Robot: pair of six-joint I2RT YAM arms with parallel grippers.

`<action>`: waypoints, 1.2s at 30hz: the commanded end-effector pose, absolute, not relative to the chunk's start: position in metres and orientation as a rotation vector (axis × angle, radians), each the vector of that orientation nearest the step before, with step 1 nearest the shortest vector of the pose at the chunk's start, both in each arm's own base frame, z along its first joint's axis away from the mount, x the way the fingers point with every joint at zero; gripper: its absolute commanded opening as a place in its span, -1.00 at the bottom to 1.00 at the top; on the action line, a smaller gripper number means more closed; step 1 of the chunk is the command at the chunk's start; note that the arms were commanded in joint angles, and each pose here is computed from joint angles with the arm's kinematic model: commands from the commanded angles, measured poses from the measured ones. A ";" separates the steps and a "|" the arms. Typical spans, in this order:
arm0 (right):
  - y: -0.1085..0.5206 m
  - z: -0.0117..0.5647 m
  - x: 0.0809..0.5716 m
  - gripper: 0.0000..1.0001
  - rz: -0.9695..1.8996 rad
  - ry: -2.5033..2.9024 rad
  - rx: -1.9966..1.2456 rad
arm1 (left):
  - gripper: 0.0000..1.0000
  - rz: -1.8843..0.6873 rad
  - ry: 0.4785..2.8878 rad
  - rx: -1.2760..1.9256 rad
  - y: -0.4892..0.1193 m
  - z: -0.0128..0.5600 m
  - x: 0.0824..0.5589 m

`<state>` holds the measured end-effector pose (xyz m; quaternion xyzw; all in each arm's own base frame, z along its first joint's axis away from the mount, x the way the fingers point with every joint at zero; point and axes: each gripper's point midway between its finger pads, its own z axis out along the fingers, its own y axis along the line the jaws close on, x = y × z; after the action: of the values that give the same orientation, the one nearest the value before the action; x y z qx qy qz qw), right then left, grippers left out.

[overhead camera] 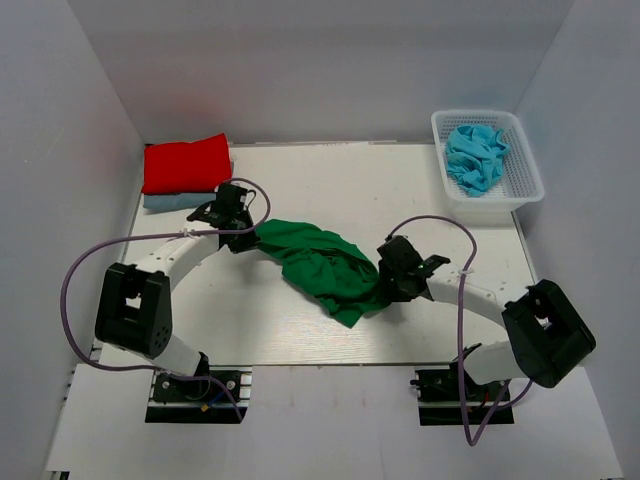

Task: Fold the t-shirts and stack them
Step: Flatten out the tshirt

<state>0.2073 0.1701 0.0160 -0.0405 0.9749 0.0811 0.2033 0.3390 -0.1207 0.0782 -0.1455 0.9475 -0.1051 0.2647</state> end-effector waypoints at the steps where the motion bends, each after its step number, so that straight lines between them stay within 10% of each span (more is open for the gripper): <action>1: 0.179 0.004 0.197 -0.34 0.328 2.734 -0.139 | -1.00 -0.305 2.467 -0.357 -0.120 0.110 0.350; 6: 0.180 -0.004 0.194 -1.00 0.330 2.756 -0.178 | -1.00 -0.310 2.438 -0.352 -0.117 0.123 0.354; 13: 0.143 0.063 0.245 -1.00 0.092 2.488 0.051 | -1.00 -0.272 2.334 -0.330 -0.111 0.171 0.373; 24: 0.071 0.345 0.325 -1.00 -0.141 1.725 0.313 | -1.00 -0.221 1.837 -0.256 -0.085 0.388 0.394; 36: -0.021 0.570 0.261 -1.00 -0.358 1.170 0.443 | -1.00 -0.091 1.414 -0.520 -0.001 0.543 0.301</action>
<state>0.3091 0.0281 0.4932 0.1358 0.6316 -0.1345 0.7514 0.3313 -0.0349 0.5228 -0.1853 0.6718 -0.0840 0.7123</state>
